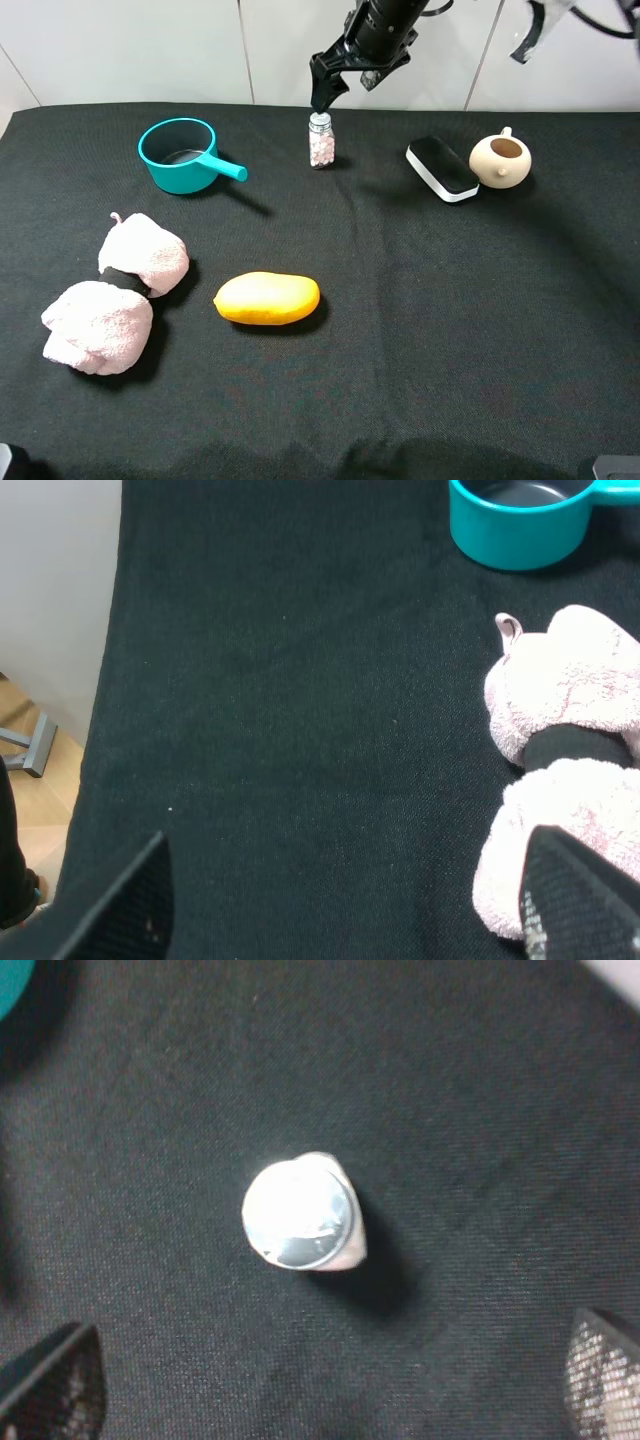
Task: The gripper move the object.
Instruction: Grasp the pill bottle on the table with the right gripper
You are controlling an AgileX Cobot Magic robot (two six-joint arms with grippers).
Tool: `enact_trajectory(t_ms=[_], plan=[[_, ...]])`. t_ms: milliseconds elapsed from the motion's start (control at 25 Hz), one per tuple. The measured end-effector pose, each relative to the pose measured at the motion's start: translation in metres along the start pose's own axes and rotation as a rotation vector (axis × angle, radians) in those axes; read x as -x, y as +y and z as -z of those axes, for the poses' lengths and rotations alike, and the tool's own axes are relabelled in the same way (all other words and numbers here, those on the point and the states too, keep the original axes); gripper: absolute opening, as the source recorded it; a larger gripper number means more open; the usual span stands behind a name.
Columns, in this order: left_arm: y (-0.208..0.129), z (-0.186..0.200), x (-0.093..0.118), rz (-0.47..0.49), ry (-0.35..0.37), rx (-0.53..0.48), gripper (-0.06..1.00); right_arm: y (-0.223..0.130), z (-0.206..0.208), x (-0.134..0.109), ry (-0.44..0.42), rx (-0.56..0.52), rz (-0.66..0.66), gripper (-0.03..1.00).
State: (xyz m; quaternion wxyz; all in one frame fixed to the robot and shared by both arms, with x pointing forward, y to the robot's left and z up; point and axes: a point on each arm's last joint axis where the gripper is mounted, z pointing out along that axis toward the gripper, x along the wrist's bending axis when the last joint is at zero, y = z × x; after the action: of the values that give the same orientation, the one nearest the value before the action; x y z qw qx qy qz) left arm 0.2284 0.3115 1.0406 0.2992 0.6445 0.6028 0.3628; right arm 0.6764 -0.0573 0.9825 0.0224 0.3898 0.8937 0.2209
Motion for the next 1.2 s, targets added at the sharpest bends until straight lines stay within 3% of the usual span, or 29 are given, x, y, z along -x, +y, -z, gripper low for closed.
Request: enact_trajectory(t_ms=[360, 920, 1200], plan=[[0.0, 0.0, 0.0, 0.0, 0.0, 0.0, 0.77, -0.002, -0.024, 0.006, 0.011, -0.043, -0.007, 0.69], [0.0, 0.0, 0.0, 0.0, 0.0, 0.0, 0.77, 0.008, -0.039, 0.008, -0.004, 0.056, -0.02, 0.69], [0.0, 0.0, 0.0, 0.0, 0.0, 0.0, 0.77, 0.006, -0.051, 0.005, 0.012, 0.056, -0.029, 0.69]])
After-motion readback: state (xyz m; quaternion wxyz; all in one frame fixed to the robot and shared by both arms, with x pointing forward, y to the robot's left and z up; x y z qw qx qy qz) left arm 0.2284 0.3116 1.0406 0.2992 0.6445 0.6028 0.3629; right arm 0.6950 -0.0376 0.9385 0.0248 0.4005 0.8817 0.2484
